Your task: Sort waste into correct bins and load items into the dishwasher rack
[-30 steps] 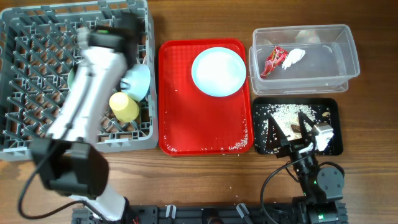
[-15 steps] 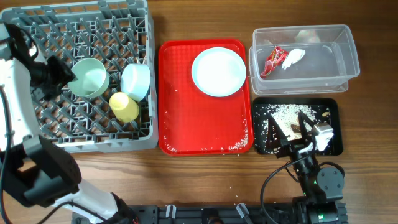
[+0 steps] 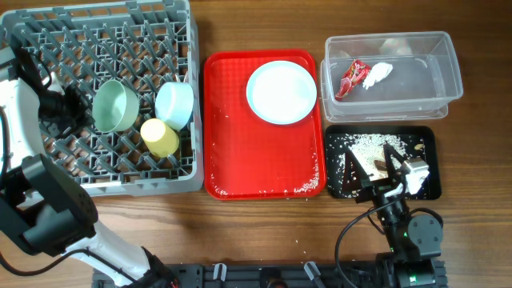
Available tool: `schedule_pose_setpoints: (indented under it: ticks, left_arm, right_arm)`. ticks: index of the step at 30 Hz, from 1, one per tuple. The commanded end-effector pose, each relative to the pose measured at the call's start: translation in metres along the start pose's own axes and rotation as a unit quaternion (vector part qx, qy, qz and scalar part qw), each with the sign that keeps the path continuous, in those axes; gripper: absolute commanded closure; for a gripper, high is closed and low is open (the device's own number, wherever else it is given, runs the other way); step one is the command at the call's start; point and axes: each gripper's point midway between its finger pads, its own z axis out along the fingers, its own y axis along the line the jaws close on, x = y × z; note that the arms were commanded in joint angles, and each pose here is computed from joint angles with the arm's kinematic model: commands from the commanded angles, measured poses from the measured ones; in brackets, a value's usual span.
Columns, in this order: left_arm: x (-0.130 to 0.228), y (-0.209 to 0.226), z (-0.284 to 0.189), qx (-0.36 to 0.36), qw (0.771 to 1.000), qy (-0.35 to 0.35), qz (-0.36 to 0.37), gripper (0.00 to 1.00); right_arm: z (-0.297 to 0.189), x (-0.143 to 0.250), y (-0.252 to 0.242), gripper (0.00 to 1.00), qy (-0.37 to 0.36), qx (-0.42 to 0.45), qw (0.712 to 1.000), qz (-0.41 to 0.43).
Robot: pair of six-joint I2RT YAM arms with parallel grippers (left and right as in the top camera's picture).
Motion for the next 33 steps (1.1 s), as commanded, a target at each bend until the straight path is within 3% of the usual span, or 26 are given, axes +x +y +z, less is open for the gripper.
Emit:
schedule_pose_setpoints:
  ticks: [1, 8, 11, 14, 18, 21, 23, 27, 33]
  left_arm:
    - [-0.007, -0.003, -0.045, -0.042, 0.997, -0.068, -0.013, 0.96]
    - [0.006, -0.021, -0.137, -0.206, 0.947, -0.246, 0.014, 0.96]
    - [0.015, -0.028, -0.154, -0.279, 0.913, -0.296, 0.013, 0.96]
    - [0.022, -0.044, -0.150, -0.302, 0.902, -0.306, 0.040, 0.96]
    - [0.022, -0.056, -0.126, -0.205, 0.945, -0.254, 0.024, 0.53]
    - [0.019, -0.065, -0.105, -0.064, 0.982, -0.174, 0.032, 0.41]
    - [0.019, -0.059, -0.094, 0.016, 0.992, -0.121, 0.028, 0.34]
    - [0.018, -0.025, -0.057, 0.056, 0.998, -0.042, 0.000, 0.34]
    - [0.019, -0.015, -0.014, 0.075, 0.997, 0.021, 0.029, 0.43]
  right_arm:
    - [-0.001, -0.003, -0.001, 0.00, -0.007, 0.001, 1.000, 0.002]
    - [-0.001, -0.003, -0.001, 0.00, -0.007, 0.001, 1.000, 0.003]
    - [-0.001, -0.003, -0.001, 0.00, -0.007, 0.001, 1.000, 0.002]
    - [-0.001, -0.003, -0.001, 0.00, -0.007, 0.001, 1.000, 0.002]
    - [-0.001, -0.003, -0.001, 0.00, -0.007, 0.001, 1.000, 0.002]
    - [-0.001, -0.003, -0.001, 0.00, -0.007, 0.001, 1.000, 0.002]
    - [-0.001, -0.003, -0.001, 0.00, -0.007, 0.001, 1.000, 0.002]
    - [-0.001, -0.003, -0.001, 0.00, -0.007, 0.001, 1.000, 0.002]
    - [-0.001, -0.003, -0.001, 0.00, -0.007, 0.001, 1.000, 0.002]
